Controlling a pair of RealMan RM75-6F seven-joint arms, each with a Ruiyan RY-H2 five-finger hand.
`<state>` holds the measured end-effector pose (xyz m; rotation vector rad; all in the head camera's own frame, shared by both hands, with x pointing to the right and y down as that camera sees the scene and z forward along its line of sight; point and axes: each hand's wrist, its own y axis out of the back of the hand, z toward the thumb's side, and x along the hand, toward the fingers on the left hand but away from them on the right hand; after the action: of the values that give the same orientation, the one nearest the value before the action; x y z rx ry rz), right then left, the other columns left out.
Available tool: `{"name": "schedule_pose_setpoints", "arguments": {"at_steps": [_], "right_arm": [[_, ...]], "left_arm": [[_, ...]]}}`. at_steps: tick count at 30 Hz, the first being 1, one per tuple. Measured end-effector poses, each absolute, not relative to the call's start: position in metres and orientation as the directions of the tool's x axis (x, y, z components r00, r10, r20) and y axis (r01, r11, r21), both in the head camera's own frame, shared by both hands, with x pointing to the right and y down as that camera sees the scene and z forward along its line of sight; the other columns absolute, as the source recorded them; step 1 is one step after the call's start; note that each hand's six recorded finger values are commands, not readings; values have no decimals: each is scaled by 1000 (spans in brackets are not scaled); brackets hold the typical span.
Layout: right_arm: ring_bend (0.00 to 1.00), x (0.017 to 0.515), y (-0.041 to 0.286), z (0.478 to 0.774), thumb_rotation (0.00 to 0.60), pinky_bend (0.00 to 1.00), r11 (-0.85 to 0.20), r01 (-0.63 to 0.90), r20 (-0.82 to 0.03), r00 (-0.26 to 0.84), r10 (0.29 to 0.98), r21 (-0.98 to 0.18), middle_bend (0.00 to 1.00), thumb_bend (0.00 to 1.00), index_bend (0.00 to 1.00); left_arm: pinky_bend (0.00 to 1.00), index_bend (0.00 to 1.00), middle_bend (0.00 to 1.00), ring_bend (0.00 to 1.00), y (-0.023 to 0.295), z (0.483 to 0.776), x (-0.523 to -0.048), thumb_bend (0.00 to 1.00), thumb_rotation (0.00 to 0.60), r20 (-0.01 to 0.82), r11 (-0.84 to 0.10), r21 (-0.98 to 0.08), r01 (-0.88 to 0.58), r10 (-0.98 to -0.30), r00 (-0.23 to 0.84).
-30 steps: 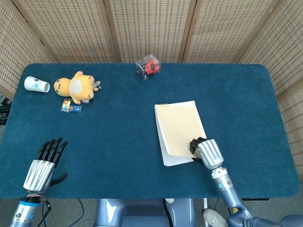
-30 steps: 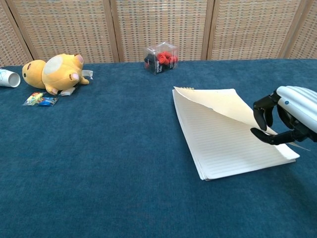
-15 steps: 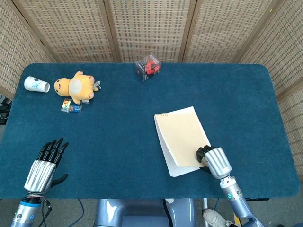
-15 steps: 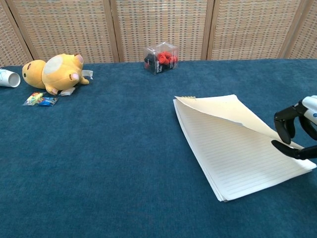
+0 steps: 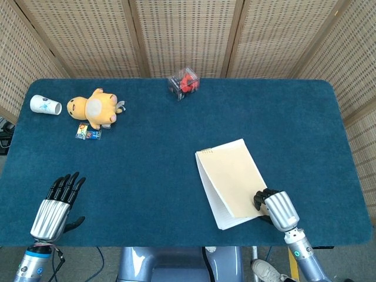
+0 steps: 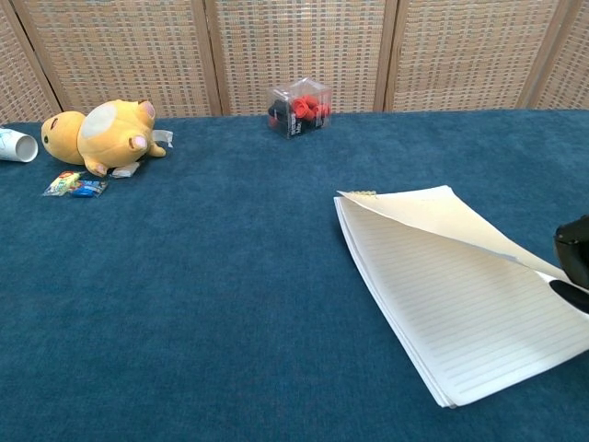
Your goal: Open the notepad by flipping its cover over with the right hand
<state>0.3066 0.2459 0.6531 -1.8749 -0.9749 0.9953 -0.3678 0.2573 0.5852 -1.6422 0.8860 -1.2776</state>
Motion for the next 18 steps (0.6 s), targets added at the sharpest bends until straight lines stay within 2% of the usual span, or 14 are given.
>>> {"name": "schedule_pose_setpoints", "arguments": {"at_steps": [18], "right_arm": [[634,342,267,643,600,815,-405,234,-302,375,877,-884,743,631,749]], "left_arm": [[74,0,0,0,259,586,-364,4,600,370,-387,-922,-25,-898,237]]}}
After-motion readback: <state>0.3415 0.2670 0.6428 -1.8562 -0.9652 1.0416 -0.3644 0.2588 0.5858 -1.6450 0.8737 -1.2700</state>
